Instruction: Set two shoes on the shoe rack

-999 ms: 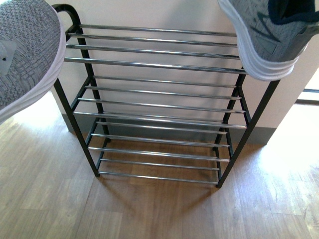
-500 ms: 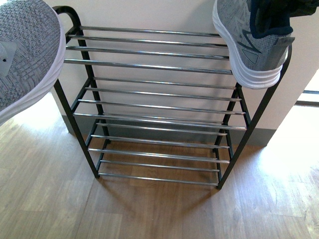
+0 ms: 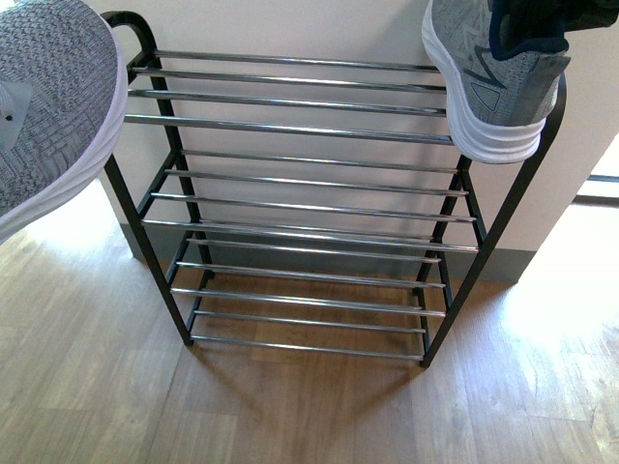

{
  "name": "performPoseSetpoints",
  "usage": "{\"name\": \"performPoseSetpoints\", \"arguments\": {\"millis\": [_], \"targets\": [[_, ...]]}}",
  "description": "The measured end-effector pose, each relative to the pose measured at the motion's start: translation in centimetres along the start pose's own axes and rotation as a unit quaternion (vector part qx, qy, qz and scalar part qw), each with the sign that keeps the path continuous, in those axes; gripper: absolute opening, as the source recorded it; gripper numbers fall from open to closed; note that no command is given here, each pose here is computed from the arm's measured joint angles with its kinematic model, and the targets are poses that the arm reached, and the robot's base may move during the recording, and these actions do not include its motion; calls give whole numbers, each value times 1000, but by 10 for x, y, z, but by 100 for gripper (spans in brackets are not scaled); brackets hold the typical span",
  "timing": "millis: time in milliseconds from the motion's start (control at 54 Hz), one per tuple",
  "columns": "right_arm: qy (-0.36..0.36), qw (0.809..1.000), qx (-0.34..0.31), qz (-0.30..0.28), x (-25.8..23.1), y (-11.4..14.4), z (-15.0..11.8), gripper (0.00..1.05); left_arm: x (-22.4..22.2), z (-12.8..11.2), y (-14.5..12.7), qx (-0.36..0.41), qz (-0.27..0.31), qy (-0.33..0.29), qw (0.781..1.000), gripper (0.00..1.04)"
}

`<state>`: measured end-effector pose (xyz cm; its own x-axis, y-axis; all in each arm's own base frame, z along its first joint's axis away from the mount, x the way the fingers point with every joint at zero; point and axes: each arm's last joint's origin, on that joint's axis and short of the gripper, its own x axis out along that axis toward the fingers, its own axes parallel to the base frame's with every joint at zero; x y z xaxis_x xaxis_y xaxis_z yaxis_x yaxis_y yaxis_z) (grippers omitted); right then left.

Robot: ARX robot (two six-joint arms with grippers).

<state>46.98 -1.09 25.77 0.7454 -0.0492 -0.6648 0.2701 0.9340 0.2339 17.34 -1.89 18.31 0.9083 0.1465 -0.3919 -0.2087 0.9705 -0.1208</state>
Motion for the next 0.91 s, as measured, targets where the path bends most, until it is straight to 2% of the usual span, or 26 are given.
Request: {"name": "performPoseSetpoints", "arguments": {"millis": [148, 389, 500, 703, 814, 907], "targets": [[-3, 1000, 0, 3, 0, 0, 1, 29, 0, 0, 0, 0, 0, 0, 1000, 2], [-20, 1000, 3, 16, -9, -3, 2, 82, 0, 0, 0, 0, 0, 0, 1000, 2], [-43, 998, 5, 38, -27, -4, 8, 96, 0, 0, 0, 0, 0, 0, 1000, 2], [-115, 988, 0, 103, -89, -6, 18, 96, 0, 0, 0, 0, 0, 0, 1000, 2], [-166, 973, -21, 160, -132, -10, 9, 96, 0, 0, 0, 0, 0, 0, 1000, 2], [-195, 963, -33, 186, -152, -17, 0, 96, 0, 0, 0, 0, 0, 0, 1000, 2]]}}
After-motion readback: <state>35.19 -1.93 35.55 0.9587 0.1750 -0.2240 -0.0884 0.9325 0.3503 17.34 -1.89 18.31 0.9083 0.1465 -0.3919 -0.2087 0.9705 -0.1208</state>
